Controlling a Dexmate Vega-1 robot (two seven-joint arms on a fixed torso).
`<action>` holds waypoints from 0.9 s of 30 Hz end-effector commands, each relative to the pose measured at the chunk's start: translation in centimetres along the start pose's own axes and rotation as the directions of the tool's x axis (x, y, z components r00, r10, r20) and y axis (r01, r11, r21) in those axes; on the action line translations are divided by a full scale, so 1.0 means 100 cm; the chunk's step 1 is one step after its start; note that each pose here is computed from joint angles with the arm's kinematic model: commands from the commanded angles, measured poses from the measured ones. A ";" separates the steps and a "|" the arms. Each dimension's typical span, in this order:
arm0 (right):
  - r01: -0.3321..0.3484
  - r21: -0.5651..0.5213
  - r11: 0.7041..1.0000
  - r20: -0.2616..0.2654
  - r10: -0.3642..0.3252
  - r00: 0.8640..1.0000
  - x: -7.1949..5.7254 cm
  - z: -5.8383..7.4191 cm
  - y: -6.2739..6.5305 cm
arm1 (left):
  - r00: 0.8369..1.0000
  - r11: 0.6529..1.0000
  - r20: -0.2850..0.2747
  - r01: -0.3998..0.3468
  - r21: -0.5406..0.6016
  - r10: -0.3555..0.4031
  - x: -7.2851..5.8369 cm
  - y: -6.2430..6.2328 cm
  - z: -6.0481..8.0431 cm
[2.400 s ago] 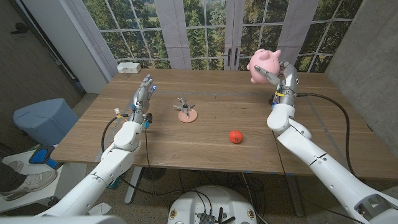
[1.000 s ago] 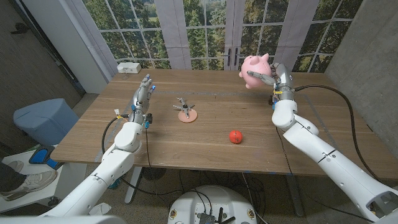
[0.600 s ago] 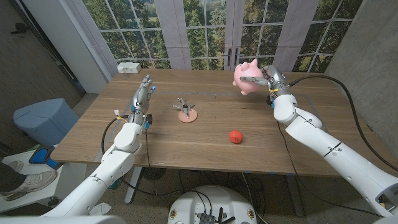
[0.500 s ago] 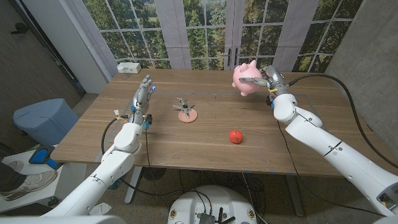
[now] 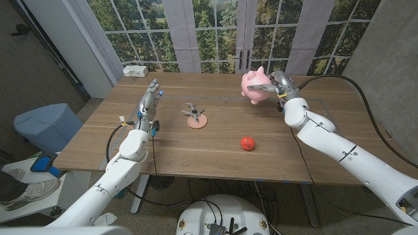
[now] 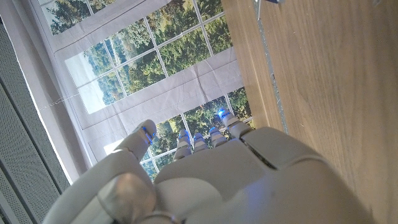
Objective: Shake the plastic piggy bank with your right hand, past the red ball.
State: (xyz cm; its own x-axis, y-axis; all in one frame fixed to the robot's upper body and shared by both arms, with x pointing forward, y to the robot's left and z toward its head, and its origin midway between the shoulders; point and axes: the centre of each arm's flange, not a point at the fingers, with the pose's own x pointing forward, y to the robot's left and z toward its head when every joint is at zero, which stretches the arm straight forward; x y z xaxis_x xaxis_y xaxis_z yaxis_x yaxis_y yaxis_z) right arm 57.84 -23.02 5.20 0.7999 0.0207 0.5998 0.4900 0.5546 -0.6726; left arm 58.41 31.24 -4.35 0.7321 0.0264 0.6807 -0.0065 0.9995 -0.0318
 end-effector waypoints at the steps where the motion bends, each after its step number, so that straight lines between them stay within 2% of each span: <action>1: 0.008 -0.137 0.991 0.022 -0.005 1.000 0.002 0.005 0.018 | 1.000 1.000 0.003 -0.004 0.004 0.004 -0.002 0.002 0.002; 11: 0.010 -0.204 0.979 0.040 -0.002 0.999 0.006 0.005 0.034 | 1.000 1.000 0.001 -0.007 0.002 0.007 -0.003 0.003 0.001; 27: -0.012 -0.233 0.972 0.016 0.016 1.000 0.016 -0.006 0.051 | 1.000 1.000 -0.006 -0.015 0.002 0.015 -0.003 0.005 0.000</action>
State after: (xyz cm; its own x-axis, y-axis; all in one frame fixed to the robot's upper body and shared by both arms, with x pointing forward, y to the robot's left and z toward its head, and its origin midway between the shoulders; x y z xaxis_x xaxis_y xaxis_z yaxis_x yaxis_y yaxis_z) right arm 60.62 -20.96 3.05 0.7974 0.0407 0.6021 0.5457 0.3774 -0.7482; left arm 58.13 31.54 -4.44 0.7312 0.0356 0.6813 -0.0145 0.9992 -0.0367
